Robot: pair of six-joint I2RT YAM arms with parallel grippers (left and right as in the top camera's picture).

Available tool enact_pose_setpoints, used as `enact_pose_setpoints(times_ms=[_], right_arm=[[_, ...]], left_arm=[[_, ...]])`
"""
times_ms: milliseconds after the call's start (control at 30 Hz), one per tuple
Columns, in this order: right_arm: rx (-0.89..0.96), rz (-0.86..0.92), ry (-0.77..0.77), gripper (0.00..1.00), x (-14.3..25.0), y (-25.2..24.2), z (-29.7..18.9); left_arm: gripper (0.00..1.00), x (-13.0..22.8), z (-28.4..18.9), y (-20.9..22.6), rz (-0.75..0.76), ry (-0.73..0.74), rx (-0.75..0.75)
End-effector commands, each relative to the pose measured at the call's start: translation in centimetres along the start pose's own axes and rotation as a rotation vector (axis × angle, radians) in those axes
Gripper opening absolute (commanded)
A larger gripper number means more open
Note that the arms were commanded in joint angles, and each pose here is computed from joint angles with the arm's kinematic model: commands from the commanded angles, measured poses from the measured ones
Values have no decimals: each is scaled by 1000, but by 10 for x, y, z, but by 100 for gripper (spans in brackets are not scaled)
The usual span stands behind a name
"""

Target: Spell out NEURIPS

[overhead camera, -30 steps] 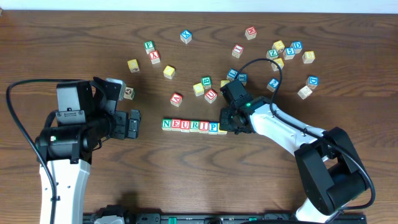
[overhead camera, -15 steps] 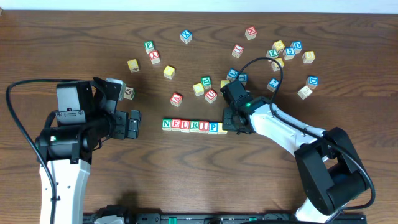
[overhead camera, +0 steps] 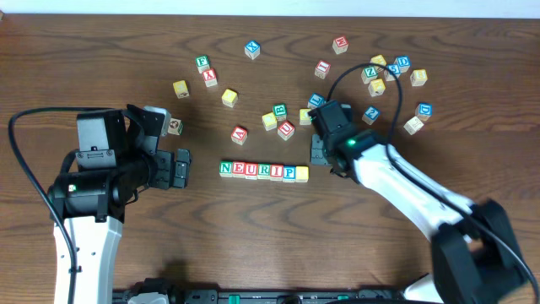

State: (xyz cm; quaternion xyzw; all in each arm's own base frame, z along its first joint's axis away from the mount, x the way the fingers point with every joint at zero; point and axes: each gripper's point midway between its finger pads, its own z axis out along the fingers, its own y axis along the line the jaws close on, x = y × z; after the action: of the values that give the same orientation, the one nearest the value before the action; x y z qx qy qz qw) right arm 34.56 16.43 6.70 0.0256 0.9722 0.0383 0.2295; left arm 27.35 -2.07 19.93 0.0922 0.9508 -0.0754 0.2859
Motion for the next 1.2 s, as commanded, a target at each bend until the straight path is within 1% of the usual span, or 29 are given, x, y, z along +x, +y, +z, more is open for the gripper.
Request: enact_pose_setpoints(times_ms=[0, 100, 167, 400, 567, 733, 933, 1167], right_arm=[[-223, -124, -49, 2, -17, 35, -43], [-366, -184, -11, 3, -7, 55, -62], [-405, -188, 36, 3, 4, 60, -66], [-312, -242, 158, 1, 43, 52, -48], [-300, -279, 211, 1, 66, 57, -36], [-297, -298, 234, 1, 75, 63, -31], [-230, -323, 237, 1, 81, 57, -19], [-218, -349, 278, 1, 95, 63, -3]], left_arm=[[98, -7, -7, -1, 15, -26, 4], [98, -7, -7, -1, 15, -26, 5], [98, -7, -7, -1, 15, -26, 4], [98, -7, -7, -1, 15, -26, 5], [98, -7, -7, -1, 15, -26, 5], [98, -7, -7, -1, 15, -26, 5], [98, -7, -7, -1, 15, -26, 4], [98, -7, -7, -1, 15, -26, 4]])
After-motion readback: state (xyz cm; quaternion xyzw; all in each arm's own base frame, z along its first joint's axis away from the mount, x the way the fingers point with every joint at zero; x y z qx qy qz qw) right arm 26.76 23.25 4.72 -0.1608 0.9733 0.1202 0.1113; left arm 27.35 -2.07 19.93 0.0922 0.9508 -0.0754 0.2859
